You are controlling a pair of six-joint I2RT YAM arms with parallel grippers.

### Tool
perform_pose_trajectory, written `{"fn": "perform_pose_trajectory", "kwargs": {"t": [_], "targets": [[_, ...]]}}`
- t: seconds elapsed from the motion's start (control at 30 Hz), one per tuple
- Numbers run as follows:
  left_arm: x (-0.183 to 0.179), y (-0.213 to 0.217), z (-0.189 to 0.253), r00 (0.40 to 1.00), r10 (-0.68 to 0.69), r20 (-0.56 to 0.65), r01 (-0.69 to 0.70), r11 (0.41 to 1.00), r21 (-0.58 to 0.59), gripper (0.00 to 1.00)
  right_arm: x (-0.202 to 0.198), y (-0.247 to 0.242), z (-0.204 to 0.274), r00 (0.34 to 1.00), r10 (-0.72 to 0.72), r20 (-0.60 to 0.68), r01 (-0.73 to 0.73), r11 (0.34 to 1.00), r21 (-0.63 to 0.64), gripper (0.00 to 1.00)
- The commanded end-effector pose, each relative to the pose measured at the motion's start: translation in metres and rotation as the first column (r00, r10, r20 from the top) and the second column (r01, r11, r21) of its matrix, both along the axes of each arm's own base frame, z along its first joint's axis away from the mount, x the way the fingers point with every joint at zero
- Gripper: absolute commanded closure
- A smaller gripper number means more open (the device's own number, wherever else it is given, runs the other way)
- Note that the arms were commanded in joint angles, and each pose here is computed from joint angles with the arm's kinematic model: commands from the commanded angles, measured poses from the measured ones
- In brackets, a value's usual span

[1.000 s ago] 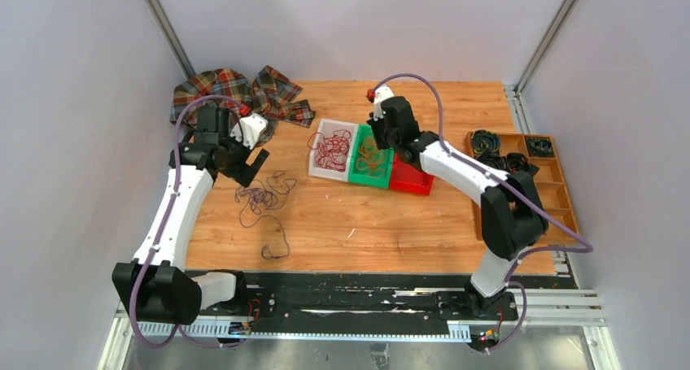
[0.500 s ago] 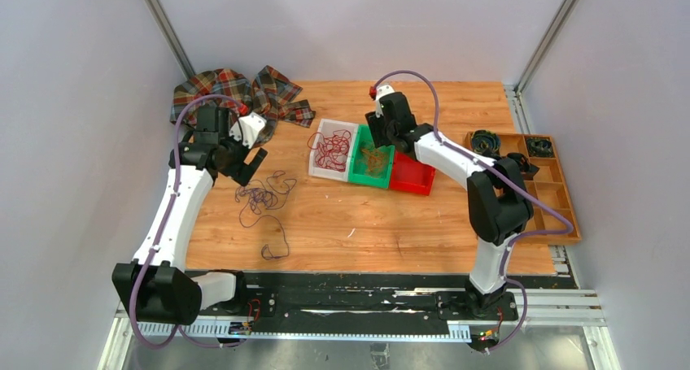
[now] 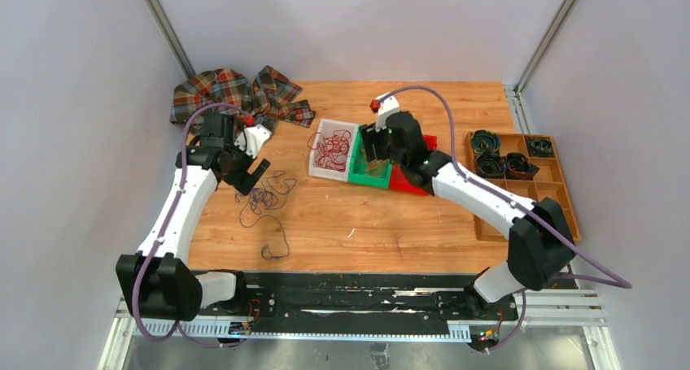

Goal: Untangle the cables

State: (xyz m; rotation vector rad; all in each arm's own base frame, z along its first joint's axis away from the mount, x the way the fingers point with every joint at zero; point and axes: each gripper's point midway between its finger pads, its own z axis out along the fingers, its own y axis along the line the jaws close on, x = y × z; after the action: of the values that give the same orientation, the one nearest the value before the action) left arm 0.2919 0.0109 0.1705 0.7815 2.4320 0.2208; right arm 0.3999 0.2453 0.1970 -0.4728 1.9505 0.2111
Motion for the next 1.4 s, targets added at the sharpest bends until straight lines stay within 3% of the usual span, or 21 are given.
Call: {"fn": "perform_pose_trajectory", "kwargs": {"t": [0.0, 0.2, 0.43, 0.8, 1.03, 1.27, 1.37], "targets": [[0.005, 0.002, -0.027, 0.998, -0.041, -0.057, 0.041, 0.999, 0.007, 0.07, -0.040, 0.039, 0.001, 0.994, 0.091, 0.058, -0.093, 0.994, 0.050, 0.35], [0.016, 0.004, -0.062, 0.977, -0.161, -0.140, 0.169, 0.984, 0.047, 0.10, -0.082, 0.056, -0.022, 0.986, 0.157, 0.053, -0.161, 0.984, 0.080, 0.46], [0.049, -0.013, -0.080, 0.959, -0.257, -0.119, 0.257, 0.966, -0.015, 0.13, -0.099, 0.059, -0.023, 0.986, 0.162, 0.049, -0.167, 0.976, 0.137, 0.59], [0.062, -0.012, -0.113, 0.915, -0.329, -0.235, 0.334, 0.942, -0.016, 0.48, -0.103, 0.066, -0.025, 0.986, 0.167, 0.025, -0.169, 0.974, 0.151, 0.71], [0.057, -0.013, -0.126, 0.890, -0.364, -0.273, 0.371, 0.928, -0.029, 0.50, -0.099, 0.067, -0.024, 0.988, 0.152, 0.026, -0.154, 0.977, 0.144, 0.74], [0.065, -0.024, -0.105, 0.907, -0.353, -0.228, 0.346, 0.935, -0.074, 0.90, -0.100, 0.069, -0.014, 0.987, 0.154, 0.037, -0.158, 0.973, 0.167, 0.84], [0.050, -0.037, -0.076, 0.908, -0.367, -0.202, 0.351, 0.929, -0.114, 0.93, -0.102, 0.069, -0.009, 0.987, 0.153, 0.040, -0.158, 0.967, 0.198, 0.82]]}}
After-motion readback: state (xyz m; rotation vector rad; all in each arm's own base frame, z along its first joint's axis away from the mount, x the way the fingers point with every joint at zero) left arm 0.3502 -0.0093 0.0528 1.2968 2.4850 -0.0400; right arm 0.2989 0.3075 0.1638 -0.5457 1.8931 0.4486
